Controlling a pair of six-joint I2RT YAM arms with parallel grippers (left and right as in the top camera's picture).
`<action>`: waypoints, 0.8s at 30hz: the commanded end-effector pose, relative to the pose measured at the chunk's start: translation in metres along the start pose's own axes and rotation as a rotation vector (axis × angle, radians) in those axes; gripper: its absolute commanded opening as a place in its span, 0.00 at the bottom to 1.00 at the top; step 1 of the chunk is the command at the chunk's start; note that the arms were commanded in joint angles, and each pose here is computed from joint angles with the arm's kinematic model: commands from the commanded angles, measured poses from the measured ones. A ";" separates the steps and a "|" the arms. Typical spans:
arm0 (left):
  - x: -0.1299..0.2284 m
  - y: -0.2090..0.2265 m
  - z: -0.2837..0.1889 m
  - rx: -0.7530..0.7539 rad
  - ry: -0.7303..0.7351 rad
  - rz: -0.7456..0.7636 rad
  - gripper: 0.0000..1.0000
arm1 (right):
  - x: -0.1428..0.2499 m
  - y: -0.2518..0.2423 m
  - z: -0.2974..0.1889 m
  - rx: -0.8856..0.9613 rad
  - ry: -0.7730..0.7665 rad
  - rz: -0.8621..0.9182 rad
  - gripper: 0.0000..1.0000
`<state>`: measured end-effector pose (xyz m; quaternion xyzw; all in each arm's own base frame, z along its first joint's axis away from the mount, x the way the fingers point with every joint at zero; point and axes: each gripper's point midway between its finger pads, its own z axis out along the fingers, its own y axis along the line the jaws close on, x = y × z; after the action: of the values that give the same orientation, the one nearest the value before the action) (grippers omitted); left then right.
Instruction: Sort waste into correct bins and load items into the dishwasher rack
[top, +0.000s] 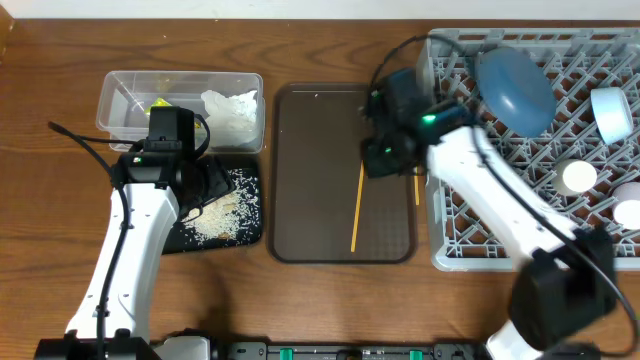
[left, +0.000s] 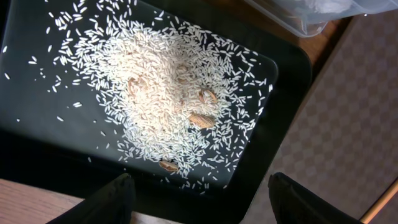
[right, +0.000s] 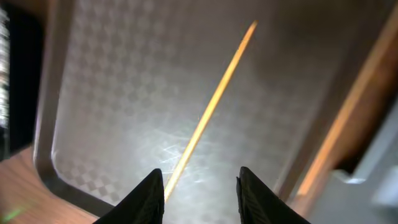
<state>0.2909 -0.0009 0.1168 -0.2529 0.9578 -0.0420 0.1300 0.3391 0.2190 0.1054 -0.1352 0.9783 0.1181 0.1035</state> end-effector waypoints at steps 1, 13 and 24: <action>-0.003 0.002 0.000 -0.010 -0.004 -0.003 0.72 | 0.017 0.008 0.031 0.029 0.092 0.097 0.36; -0.003 0.002 0.000 -0.009 -0.004 -0.003 0.72 | 0.066 0.005 0.102 0.194 0.288 0.223 0.35; -0.002 0.002 0.000 -0.009 -0.003 -0.003 0.72 | 0.071 0.001 0.111 0.218 0.309 0.238 0.01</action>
<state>0.2909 -0.0009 0.1168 -0.2529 0.9578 -0.0420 0.1300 0.2957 0.2352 -0.0006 -0.0281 0.9988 0.0206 -0.0350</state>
